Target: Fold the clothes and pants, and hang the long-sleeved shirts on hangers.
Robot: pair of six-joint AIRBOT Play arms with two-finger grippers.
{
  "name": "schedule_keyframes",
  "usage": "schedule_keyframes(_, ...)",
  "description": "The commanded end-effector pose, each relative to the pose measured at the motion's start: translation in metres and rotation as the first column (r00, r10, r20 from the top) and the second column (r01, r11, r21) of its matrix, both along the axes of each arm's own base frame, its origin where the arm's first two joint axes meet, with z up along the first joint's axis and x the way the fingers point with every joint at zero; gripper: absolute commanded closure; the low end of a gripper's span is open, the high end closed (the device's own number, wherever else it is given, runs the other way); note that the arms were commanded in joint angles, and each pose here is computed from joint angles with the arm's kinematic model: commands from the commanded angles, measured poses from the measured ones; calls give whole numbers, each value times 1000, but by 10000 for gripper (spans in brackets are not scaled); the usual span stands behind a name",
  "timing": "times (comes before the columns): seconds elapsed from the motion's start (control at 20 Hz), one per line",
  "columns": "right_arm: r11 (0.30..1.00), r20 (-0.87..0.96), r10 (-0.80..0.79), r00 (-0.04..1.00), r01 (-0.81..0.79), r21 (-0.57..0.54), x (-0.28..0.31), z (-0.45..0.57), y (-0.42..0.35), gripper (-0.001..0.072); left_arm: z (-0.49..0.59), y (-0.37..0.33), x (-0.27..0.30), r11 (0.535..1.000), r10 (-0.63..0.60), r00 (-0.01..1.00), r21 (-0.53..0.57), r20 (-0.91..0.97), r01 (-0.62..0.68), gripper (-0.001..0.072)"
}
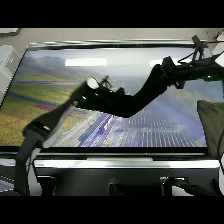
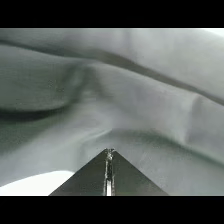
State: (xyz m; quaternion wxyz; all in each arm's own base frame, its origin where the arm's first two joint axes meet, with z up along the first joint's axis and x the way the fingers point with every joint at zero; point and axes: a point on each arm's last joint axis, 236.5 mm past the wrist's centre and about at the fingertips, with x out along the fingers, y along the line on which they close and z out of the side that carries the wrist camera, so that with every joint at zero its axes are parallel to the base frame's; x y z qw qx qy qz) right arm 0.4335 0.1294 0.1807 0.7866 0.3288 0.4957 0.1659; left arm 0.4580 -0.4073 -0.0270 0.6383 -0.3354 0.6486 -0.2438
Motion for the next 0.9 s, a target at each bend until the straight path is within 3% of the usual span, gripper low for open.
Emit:
schedule_keyframes(0.0,1000,33,10,999,-11,28,10,0,37,679,45,129,26,971,-12,994,239,112,-15,693)
schedule_keyframes(0.35,987,26,37,999,-40,155,36,-57,189,679,206,336,33,905,264,893,228,364,-360,691)
schedule_keyframes(0.6,942,-18,-87,996,88,324,66,-108,258,680,220,390,7,883,272,891,275,363,-381,691)
schedule_keyframes(0.85,904,-66,-167,984,179,387,77,-135,279,680,216,400,2,879,271,898,291,347,-378,691)
